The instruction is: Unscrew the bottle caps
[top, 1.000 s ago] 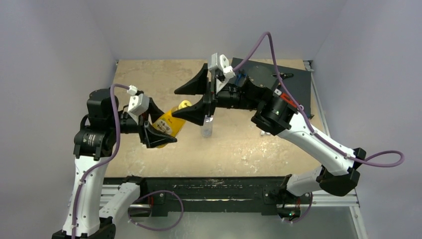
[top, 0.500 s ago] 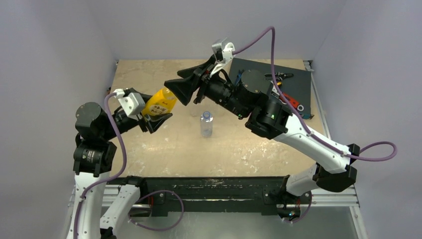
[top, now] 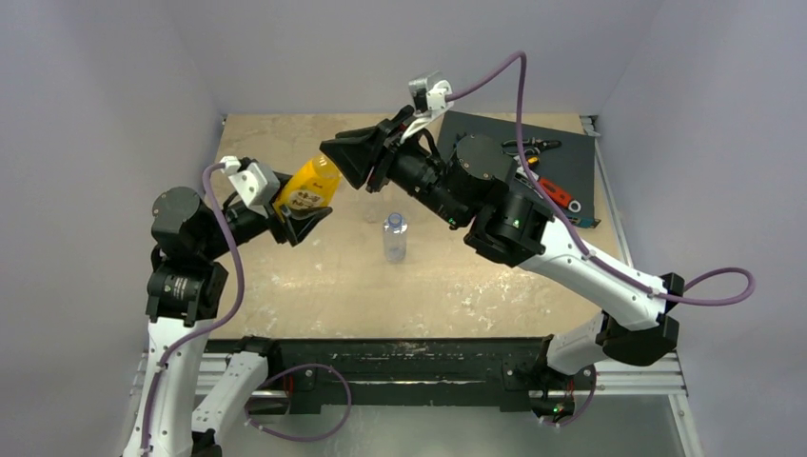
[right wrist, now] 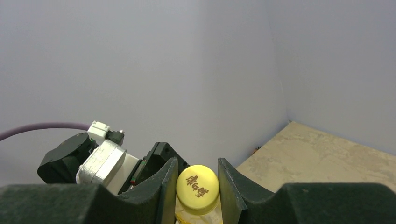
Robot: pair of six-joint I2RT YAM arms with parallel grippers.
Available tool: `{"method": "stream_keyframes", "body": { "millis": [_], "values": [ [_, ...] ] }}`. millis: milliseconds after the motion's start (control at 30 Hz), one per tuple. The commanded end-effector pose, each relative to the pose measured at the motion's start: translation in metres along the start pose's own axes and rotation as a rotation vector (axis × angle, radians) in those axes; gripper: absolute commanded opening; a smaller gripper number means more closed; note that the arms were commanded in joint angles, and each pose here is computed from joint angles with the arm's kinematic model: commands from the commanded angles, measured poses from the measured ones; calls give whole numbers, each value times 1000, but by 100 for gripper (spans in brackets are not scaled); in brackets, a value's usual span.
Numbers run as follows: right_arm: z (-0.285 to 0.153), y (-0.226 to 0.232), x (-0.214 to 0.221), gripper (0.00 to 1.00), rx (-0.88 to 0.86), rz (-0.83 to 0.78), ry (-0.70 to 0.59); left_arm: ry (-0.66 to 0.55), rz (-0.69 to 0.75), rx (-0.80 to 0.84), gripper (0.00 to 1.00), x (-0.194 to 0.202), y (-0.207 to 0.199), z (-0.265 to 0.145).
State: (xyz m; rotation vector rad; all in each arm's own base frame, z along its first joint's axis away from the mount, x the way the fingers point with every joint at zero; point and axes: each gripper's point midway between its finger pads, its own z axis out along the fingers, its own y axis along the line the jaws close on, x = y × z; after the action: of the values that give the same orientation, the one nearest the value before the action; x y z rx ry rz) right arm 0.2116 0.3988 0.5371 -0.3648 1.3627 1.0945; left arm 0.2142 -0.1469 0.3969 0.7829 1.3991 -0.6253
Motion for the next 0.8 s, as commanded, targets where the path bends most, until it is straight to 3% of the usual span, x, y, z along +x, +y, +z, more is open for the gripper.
{"method": "stream_keyframes", "body": {
  "millis": [0,67,200,400,767],
  "values": [
    [0,-4,-18,6,35,8,-47,-92,-50,-56,9,-29,9,2],
    [0,-5,-16,0,39,6,-44,-105,-77,-46,9,-33,7,3],
    [-4,5,-15,0,-35,-49,-36,-144,-135,125,6,-49,-24,2],
    [-44,54,-35,0,-362,-167,-89,-205,-195,419,6,-83,-78,-18],
    [-93,103,-31,0,-845,-218,-23,-208,-126,518,1,-105,-106,-40]
  ]
}}
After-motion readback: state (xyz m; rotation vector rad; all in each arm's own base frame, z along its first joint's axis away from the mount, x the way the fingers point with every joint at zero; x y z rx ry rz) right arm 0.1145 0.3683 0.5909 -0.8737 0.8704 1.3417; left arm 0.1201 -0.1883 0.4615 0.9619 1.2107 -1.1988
